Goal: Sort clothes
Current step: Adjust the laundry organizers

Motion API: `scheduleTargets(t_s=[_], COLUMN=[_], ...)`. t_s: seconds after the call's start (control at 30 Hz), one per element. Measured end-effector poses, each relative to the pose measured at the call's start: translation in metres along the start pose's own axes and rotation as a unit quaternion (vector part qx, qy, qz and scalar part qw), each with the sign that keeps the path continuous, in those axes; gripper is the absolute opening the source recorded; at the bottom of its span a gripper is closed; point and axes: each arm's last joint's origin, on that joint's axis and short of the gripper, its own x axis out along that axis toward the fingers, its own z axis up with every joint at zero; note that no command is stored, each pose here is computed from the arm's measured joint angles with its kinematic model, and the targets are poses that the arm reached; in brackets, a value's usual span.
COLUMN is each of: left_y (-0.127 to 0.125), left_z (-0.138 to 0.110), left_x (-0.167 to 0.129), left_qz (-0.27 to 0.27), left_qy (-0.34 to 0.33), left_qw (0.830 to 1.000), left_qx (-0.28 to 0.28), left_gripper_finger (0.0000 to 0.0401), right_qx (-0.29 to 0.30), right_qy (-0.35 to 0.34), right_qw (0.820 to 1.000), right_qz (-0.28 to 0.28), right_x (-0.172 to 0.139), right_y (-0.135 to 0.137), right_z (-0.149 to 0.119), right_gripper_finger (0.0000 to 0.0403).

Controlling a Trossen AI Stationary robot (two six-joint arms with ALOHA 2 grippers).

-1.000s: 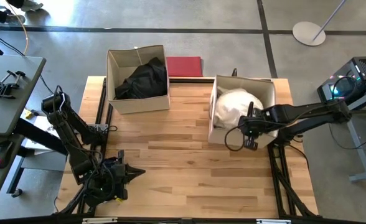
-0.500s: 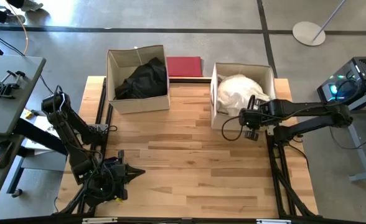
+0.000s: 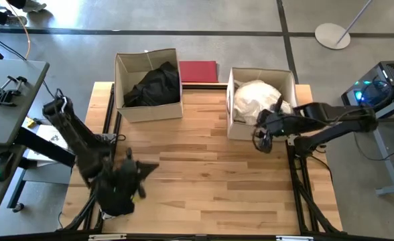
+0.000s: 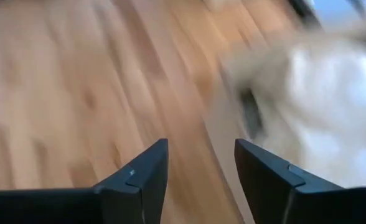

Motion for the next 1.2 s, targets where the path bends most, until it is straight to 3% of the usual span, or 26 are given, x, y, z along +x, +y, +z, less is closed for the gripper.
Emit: scheduleTargets(t_s=[0.13,0.3,0.4,0.5,0.67,0.8,0.93,1.1,1.2], left_y=[0.039,0.102,0.133,0.162,0.201,0.220,0.230,0.233,0.231], left_z=[0.040,0.070,0.074,0.073,0.065,0.060,0.055,0.045,0.042], left_x=[0.026,0.053,0.065,0.077,0.094,0.101,0.108,0.115,0.114], left_qz=[0.019,0.025,0.045,0.076,0.124,0.155,0.136,0.088,0.076], left_qy=[0.037,0.097,0.137,0.183,0.263,0.306,0.345,0.390,0.408], left_qw=[0.999,0.995,0.987,0.977,0.953,0.927,0.907,0.896,0.889], left_qx=[-0.001,0.028,0.075,0.082,0.090,0.150,0.201,0.193,0.195], left_gripper_finger=[0.0007,0.0053,0.0098,0.0144,0.0187,0.0187,0.0170,0.0130,0.0081], right_qx=[-0.053,-0.111,-0.129,-0.131,-0.121,-0.113,-0.105,-0.103,-0.099], right_qy=[-0.109,-0.213,-0.250,-0.283,-0.308,-0.313,-0.300,-0.301,-0.304], right_qw=[0.990,0.955,0.934,0.917,0.911,0.909,0.915,0.914,0.913], right_qz=[0.076,0.175,0.220,0.249,0.248,0.250,0.250,0.251,0.253], right_x=[0.009,0.040,0.066,0.092,0.132,0.155,0.171,0.175,0.174], right_y=[0.035,0.091,0.125,0.154,0.191,0.213,0.226,0.235,0.235], right_z=[0.006,-0.005,-0.020,-0.034,-0.048,-0.050,-0.050,-0.047,-0.045], right_gripper_finger=[0.0173,0.0174,0.0174,0.0174,0.0174,0.0174,0.0174,0.0174,0.0174])
